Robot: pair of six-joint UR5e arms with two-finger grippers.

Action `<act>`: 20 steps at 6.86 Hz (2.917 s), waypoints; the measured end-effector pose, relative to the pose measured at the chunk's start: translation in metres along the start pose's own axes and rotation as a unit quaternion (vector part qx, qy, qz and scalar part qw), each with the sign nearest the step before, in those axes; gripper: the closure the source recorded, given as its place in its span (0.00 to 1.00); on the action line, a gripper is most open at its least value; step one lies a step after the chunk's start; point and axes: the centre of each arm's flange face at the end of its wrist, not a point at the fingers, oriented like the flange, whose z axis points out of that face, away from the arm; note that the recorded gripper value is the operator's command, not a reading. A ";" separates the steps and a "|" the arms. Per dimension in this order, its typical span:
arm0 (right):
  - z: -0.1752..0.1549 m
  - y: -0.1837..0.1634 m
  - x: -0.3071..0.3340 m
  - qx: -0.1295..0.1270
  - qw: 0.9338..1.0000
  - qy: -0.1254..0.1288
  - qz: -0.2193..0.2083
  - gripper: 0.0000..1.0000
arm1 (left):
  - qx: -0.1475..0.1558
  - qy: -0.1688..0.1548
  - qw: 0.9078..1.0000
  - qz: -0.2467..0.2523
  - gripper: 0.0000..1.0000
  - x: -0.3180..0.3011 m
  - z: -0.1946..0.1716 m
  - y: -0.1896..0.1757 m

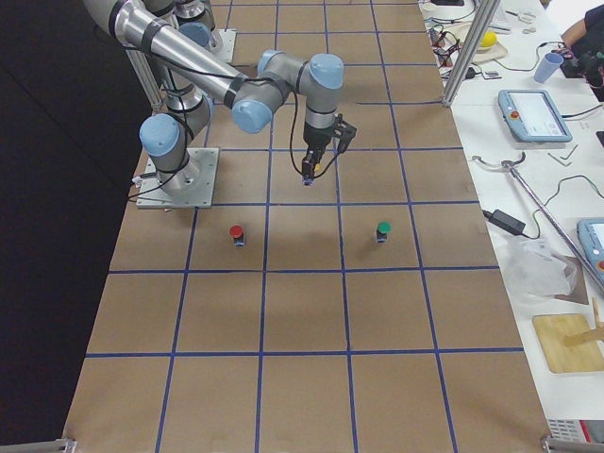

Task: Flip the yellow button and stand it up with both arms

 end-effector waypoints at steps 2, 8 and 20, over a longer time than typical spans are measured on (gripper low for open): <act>0.061 -0.024 0.039 0.008 1.000 -0.003 0.007 0.83 | -0.036 -0.087 0.996 -0.004 0.00 -0.013 -0.006 -0.025; 0.138 -0.015 0.069 0.045 0.998 -0.037 0.019 0.20 | -0.056 -0.130 0.988 -0.058 0.00 -0.020 -0.007 -0.037; -0.113 -0.034 -0.076 -0.017 0.993 -0.059 -0.100 0.00 | -0.024 -0.115 0.990 -0.073 0.01 0.007 -0.018 -0.037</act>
